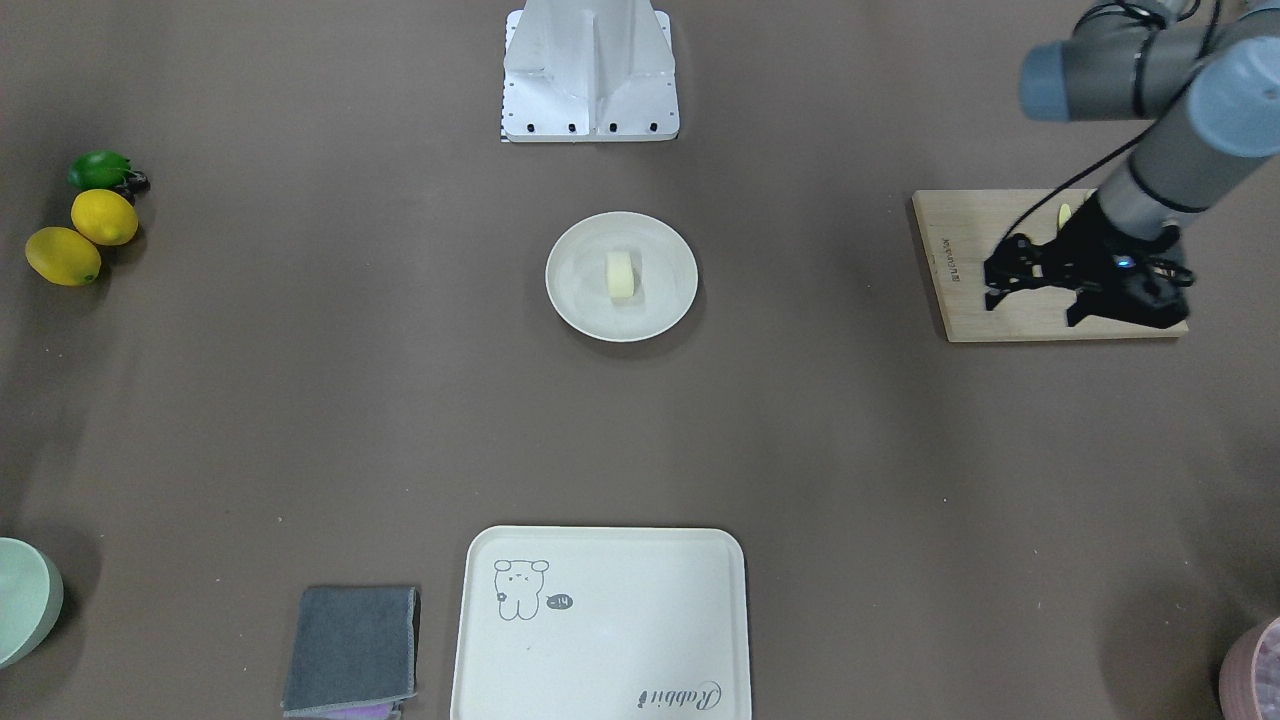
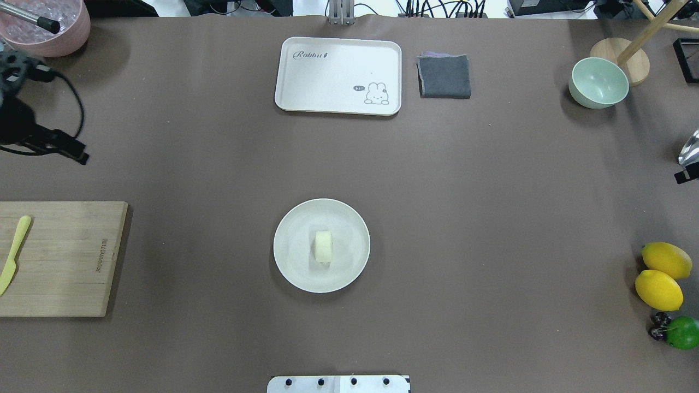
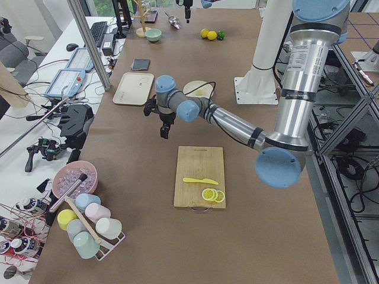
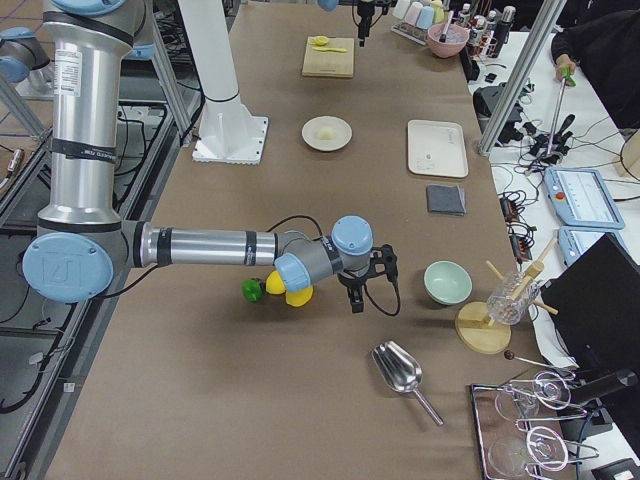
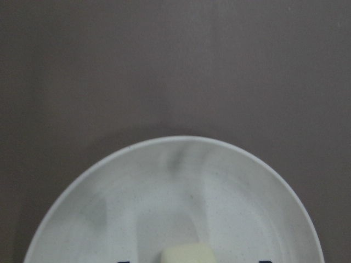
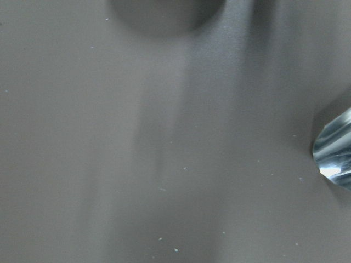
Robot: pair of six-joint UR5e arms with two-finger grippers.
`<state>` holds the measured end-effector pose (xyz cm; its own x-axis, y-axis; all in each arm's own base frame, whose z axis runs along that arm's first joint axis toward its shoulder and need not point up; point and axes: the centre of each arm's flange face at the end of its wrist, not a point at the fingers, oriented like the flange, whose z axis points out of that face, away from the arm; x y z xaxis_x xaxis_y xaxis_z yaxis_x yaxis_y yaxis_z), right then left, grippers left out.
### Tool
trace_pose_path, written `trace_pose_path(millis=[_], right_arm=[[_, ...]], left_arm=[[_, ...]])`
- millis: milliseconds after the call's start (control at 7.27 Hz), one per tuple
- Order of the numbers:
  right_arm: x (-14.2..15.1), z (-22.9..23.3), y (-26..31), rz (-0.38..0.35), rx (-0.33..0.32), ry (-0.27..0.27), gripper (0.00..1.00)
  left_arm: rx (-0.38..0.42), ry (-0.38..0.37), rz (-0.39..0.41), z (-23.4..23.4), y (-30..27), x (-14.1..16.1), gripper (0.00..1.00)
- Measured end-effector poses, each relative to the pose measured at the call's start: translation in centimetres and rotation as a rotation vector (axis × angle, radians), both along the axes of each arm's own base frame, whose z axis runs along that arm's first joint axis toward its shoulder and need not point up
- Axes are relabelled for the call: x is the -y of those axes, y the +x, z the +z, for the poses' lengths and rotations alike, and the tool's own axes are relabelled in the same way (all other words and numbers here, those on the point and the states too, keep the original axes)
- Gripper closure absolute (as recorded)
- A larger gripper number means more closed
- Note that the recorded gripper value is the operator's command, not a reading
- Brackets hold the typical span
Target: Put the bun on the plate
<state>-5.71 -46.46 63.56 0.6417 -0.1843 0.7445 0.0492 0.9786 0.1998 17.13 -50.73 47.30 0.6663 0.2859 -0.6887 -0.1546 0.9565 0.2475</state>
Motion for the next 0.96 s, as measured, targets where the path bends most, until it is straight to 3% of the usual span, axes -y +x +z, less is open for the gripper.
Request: trace_pose_path(millis=[138,413,963], right_arm=[[-0.1,1.0,1.2,0.002,-0.001,0.005,0.0],[-0.6,2.0,2.8,0.01,-0.007,0.013,0.0],[-1.1,2.2,4.4,0.037,-0.017,0.019,0.0]], left_arm=[[0.032,0.027,0.023,4.0,-4.7,-0.7,0.02],[0.059,0.01,0.018,8.3,-9.1,-2.1,0.02],[0.049,0.057,0.013,7.8,-9.7,-1.9,0.02]])
